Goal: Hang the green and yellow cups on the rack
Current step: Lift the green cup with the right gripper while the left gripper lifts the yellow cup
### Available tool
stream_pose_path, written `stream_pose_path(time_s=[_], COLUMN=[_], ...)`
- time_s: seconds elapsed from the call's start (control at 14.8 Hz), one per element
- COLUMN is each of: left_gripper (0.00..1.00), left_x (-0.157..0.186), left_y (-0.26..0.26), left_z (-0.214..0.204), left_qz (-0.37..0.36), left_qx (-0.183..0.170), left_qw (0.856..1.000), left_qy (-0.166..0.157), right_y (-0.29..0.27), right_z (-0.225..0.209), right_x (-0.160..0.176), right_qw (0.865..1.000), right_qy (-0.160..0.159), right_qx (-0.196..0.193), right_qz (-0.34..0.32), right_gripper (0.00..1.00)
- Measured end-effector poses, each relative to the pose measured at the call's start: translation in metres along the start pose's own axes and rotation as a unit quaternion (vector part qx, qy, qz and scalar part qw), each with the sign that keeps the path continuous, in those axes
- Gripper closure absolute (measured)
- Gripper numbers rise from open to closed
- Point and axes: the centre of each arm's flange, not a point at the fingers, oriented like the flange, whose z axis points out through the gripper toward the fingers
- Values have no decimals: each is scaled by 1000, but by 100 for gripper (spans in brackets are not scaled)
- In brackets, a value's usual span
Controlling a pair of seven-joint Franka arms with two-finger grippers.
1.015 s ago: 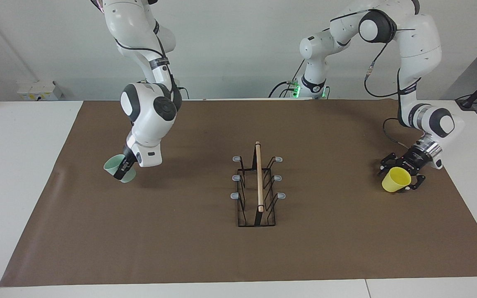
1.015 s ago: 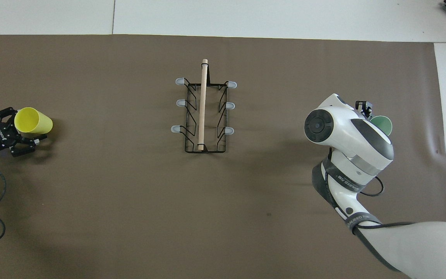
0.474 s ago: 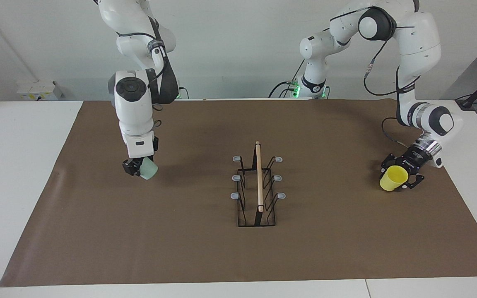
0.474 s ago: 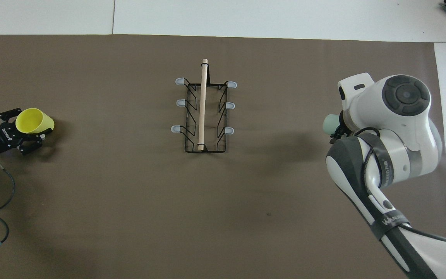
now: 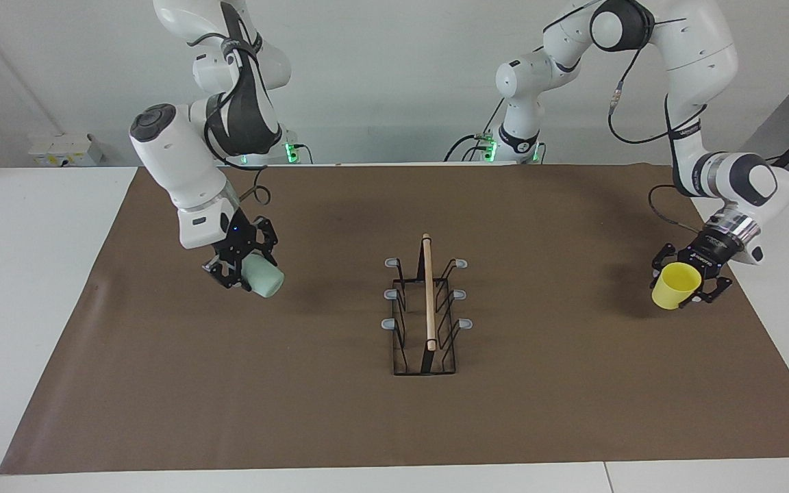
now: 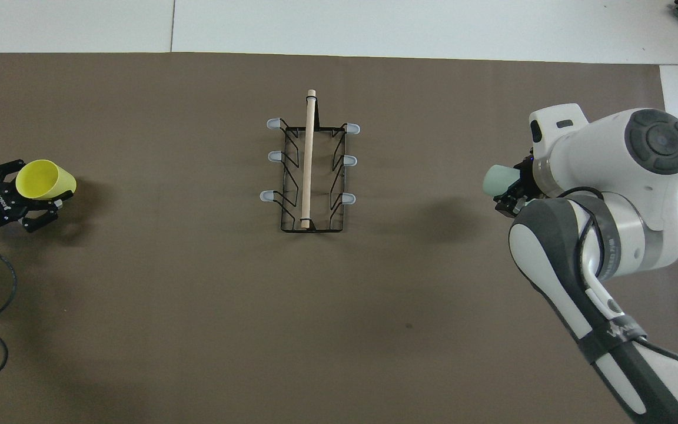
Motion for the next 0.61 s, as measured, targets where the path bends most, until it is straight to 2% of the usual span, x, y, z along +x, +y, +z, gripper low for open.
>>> stream_pose_path(time_s=[0.14,0.27,0.41,0.61], left_gripper=[32,32,32,32], left_x=[-21,-46,-83,-139], left_y=[4,6,8,7], left_z=[-14,-22,-23,-18], left_qz=[32,74,130,185], left_qx=[12,40,73,96], left_qw=[999,995,986,969], left_qy=[19,46,81,134], right_y=[-1,-3,-4,-6], right_z=[-9,-16,-23,-25], right_x=[5,8,7,-9], right_qw=[999,994,982,961], right_qy=[48,104,173,262], right_qx=[15,41,68,88], right_qz=[15,18,17,19], right_gripper=[30,30,30,30])
